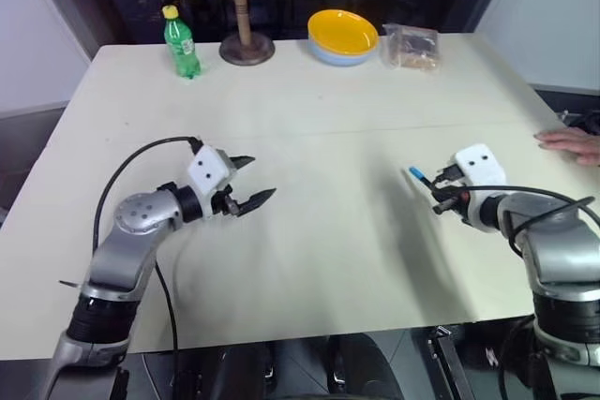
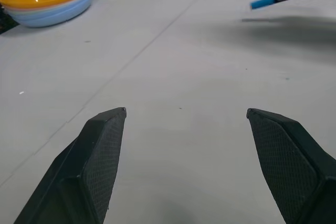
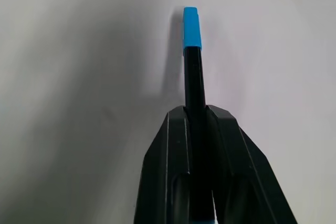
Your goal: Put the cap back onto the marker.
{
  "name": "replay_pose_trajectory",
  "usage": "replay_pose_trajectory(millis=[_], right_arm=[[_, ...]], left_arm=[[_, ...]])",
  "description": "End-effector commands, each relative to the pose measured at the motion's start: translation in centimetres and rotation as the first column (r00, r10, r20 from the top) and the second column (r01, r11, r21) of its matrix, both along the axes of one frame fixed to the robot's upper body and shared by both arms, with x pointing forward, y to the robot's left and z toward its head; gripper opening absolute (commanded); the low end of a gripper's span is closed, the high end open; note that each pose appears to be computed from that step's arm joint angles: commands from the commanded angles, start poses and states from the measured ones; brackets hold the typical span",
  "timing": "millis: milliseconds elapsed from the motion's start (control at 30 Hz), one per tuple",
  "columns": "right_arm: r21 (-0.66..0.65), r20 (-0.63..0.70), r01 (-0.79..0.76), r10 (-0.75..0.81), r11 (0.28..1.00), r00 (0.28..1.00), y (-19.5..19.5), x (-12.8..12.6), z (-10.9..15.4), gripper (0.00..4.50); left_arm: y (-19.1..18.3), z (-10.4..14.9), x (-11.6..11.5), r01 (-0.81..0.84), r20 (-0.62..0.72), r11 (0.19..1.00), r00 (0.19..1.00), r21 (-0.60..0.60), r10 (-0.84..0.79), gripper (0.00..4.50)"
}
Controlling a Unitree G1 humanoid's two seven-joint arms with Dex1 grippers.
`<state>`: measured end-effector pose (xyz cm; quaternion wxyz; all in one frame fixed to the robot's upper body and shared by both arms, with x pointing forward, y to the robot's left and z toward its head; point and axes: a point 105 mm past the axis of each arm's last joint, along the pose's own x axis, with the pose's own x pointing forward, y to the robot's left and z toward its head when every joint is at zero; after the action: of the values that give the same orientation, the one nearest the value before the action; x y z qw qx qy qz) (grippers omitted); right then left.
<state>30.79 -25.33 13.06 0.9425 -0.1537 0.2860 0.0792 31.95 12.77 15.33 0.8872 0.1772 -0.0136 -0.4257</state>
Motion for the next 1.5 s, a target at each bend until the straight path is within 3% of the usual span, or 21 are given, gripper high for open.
replay_pose_trajectory(millis=[33, 533, 767, 867, 1200, 1333, 1500], right_arm=[[-0.003, 0.072, 0.044, -0.044, 0.999, 0.996, -0.6, -0.1, 1.3, 0.0], [0.074, 0.038, 0.185, -0.188, 0.98, 0.981, -1.2, -0.8, -2.5, 0.0], [0.085, 0.042, 0.175, -0.179, 0.981, 0.983, -1.0, -1.0, -2.6, 3.23], [0.08, 0.068, 0.102, -0.107, 0.992, 0.992, -0.3, -1.0, -1.3, 4.44], [-0.034, 0.108, -0.228, 0.231, 0.973, 0.967, 1.8, -3.4, 6.1, 4.44], [-0.077, 0.089, -0.236, 0.242, 0.969, 0.966, 0.8, -4.8, 8.1, 4.44], [-0.109, 0.027, -0.24, 0.244, 0.965, 0.969, 0.3, -6.7, 8.5, 4.44]], left_arm=[[-0.3, 1.1, 0.1, 0.008, 0.048, 1.0, 0.999, -0.002, -0.007, 3.85], [-0.7, 1.4, 0.1, 0.027, 0.041, 1.0, 0.999, 0.003, -0.027, 3.85], [-0.9, 1.2, -0.1, 0.055, 0.015, 0.998, 0.998, 0.017, -0.056, 3.9], [-1.2, 1.3, -0.1, 0.085, 0.006, 0.996, 0.996, 0.026, -0.086, 3.9], [-2.8, 1.7, 0.0, 0.28, -0.041, 0.958, 0.96, 0.06, -0.277, 3.9], [-4.1, 1.5, 0.6, 0.378, -0.071, 0.924, 0.924, 0.052, -0.375, 3.9], [-6.0, 1.7, 2.0, 0.453, -0.028, 0.889, 0.891, 0.067, -0.452, 3.9]])
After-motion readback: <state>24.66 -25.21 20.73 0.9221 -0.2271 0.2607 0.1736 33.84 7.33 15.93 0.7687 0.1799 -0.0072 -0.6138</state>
